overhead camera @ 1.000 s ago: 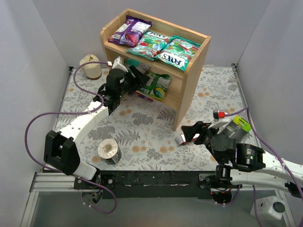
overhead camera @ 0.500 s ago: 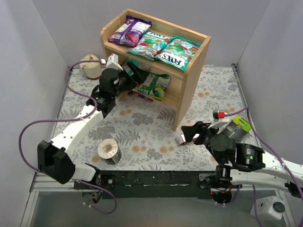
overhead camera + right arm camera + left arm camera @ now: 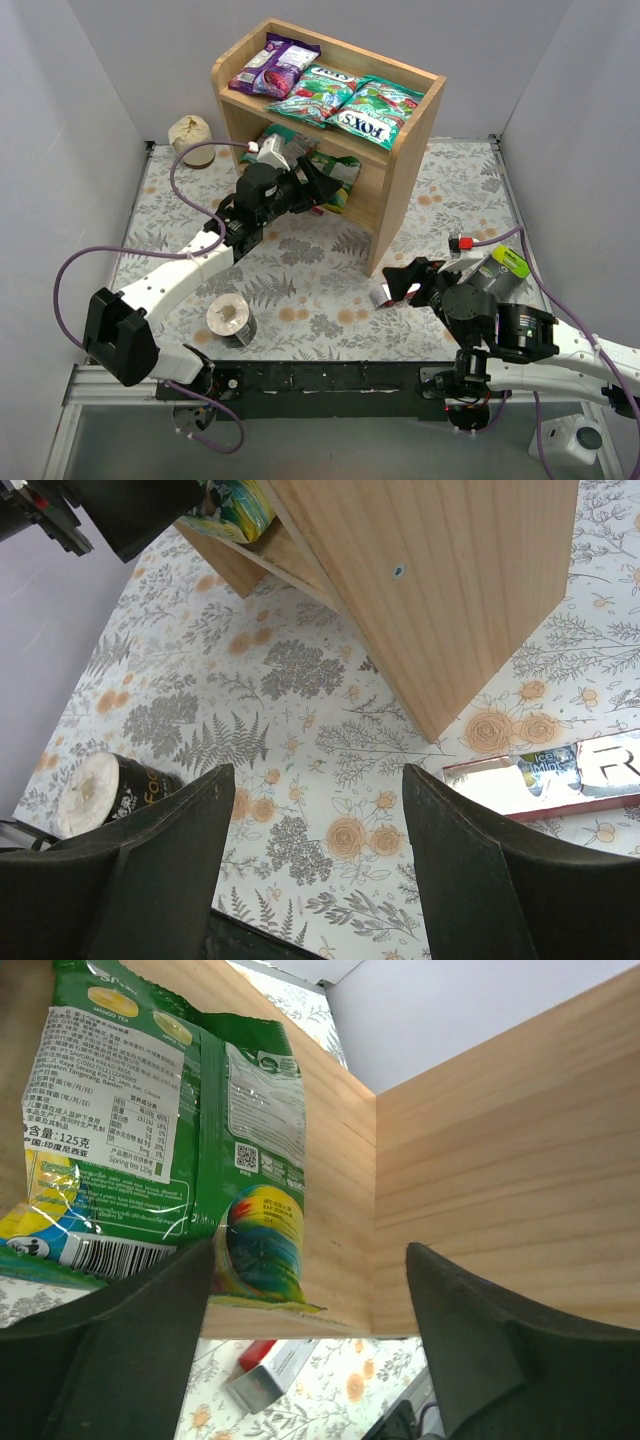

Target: Place and organize the candy bags onto the shelf

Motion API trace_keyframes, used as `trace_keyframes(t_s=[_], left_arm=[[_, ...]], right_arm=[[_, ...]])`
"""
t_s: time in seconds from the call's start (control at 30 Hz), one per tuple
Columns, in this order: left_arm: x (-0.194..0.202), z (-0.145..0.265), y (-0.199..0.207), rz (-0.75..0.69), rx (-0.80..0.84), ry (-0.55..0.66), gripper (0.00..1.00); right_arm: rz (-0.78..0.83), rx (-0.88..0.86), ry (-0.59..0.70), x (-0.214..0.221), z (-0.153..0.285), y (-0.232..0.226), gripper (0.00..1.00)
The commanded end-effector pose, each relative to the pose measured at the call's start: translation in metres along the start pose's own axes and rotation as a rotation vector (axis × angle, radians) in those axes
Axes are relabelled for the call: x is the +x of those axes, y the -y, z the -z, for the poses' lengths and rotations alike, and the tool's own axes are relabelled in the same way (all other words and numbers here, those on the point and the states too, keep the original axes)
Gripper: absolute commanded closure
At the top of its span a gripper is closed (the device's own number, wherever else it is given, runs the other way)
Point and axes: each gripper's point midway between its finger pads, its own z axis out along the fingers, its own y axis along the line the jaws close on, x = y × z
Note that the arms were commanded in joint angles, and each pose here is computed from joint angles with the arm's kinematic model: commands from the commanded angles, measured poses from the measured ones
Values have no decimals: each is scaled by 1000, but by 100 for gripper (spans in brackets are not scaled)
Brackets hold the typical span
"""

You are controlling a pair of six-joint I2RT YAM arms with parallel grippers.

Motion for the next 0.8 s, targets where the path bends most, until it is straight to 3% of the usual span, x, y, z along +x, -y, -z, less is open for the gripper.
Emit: trace_keyframes(t_s=[0.0, 0.3, 0.77], left_arm=[[7, -7, 5, 26, 27, 0, 30], [3, -15, -52, -7, -229, 78, 37], [-8, -29, -87, -26, -317, 86, 37]], right_arm=[[-23, 9, 15, -4, 1, 1, 25], [-29, 17, 16, -5, 3, 5, 25], [-36, 22, 19, -5, 4, 8, 25]])
